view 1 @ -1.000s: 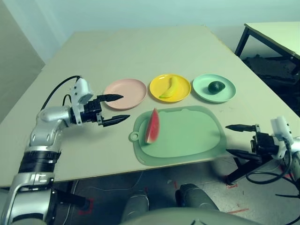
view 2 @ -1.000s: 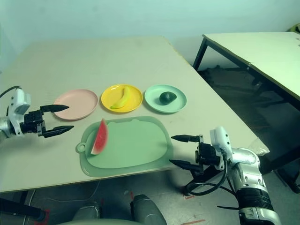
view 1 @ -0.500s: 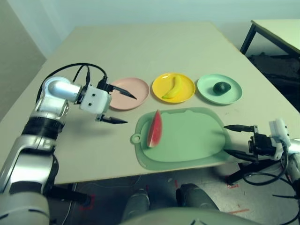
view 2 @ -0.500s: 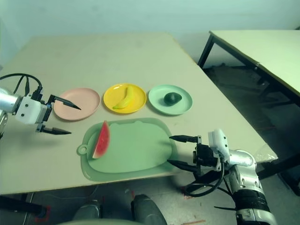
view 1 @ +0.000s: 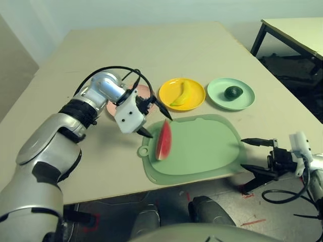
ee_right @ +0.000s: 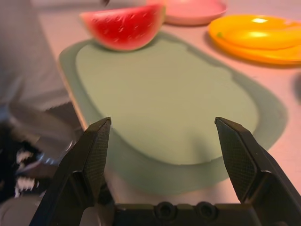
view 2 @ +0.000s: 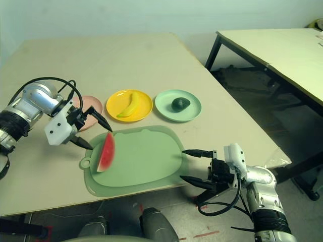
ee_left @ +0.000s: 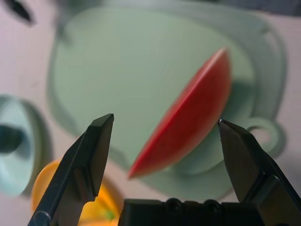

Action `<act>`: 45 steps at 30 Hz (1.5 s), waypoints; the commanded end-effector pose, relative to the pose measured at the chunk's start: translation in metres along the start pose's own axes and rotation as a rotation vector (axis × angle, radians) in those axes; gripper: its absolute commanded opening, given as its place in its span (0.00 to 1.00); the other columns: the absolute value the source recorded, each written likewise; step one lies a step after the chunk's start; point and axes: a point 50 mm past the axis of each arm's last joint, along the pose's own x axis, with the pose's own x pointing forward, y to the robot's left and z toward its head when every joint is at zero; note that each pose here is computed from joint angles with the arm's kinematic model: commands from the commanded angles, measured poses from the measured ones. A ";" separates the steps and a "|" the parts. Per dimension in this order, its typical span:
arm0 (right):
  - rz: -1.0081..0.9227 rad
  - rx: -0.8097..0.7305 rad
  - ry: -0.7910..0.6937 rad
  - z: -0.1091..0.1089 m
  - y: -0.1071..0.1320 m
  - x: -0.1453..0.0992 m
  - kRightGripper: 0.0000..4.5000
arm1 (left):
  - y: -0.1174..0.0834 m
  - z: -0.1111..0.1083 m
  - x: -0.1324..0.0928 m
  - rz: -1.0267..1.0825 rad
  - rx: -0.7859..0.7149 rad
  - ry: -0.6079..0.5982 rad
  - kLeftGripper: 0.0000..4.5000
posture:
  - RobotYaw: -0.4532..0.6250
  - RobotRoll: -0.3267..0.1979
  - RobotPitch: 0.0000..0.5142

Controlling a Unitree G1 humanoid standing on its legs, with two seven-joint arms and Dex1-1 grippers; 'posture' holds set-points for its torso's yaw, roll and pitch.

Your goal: Place the fruits into color-matched plates.

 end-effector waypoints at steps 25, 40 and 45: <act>-0.011 -0.013 -0.040 0.008 0.006 0.011 0.99 | -0.003 -0.017 0.049 -0.190 0.116 0.020 1.00 | 0.17 0.62 0.02; 0.008 -0.005 -0.025 0.006 0.016 0.013 1.00 | -0.008 -0.028 0.056 -0.190 0.064 0.107 0.58 | 0.18 0.62 0.03; 0.027 -0.004 -0.016 0.006 0.017 0.014 1.00 | -0.002 -0.029 0.044 -0.129 0.033 0.130 0.50 | 0.19 0.62 0.04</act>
